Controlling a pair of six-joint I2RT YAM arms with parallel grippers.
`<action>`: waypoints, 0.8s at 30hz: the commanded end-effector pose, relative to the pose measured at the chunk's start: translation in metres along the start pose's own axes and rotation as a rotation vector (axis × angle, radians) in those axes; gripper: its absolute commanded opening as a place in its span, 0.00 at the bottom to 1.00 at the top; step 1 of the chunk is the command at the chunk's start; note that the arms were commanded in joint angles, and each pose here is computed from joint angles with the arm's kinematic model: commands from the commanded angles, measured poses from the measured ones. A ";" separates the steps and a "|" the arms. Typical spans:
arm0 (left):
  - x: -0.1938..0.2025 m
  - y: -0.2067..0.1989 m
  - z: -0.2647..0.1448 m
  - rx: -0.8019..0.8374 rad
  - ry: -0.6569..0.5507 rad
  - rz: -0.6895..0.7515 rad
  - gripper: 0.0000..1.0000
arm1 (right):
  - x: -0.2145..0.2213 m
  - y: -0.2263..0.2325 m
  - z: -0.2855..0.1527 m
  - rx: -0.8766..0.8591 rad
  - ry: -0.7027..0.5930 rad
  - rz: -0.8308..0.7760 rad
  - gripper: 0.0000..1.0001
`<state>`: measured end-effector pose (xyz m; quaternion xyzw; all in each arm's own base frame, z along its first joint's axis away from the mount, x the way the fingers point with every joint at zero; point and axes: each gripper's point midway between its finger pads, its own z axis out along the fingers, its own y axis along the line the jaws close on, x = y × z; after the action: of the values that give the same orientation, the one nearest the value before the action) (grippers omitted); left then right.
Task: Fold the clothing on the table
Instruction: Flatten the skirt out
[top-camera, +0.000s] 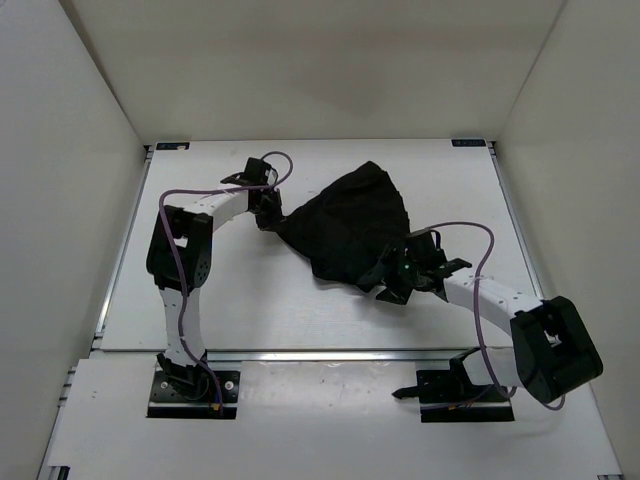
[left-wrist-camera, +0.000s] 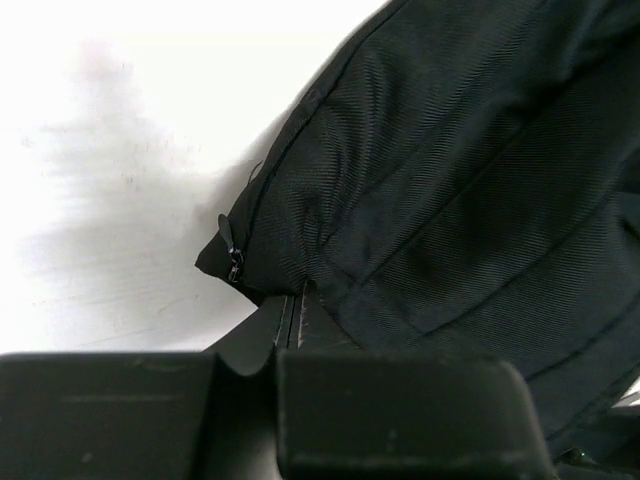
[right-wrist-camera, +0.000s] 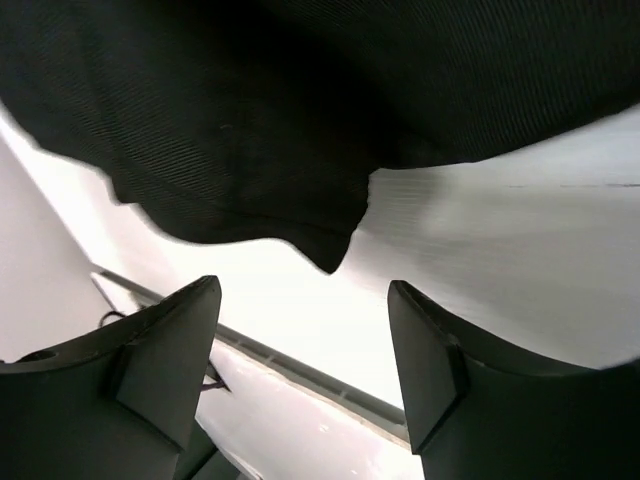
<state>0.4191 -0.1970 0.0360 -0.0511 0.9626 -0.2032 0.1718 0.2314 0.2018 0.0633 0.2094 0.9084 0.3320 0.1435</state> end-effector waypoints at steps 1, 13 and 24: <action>-0.005 -0.017 -0.019 0.034 -0.055 0.030 0.00 | -0.007 0.006 0.008 -0.018 -0.031 -0.012 0.65; -0.024 -0.025 -0.064 0.087 -0.137 -0.025 0.00 | -0.046 0.054 -0.023 -0.128 -0.051 -0.058 0.01; -0.168 -0.146 -0.330 0.410 -0.754 -0.042 0.00 | -0.167 0.231 -0.216 -0.436 -0.521 -0.507 0.00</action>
<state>0.5010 -0.1920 0.3215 -0.1000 0.8348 -0.3195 0.4371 0.3702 0.1768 0.3628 0.0664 0.7867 0.4245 0.4433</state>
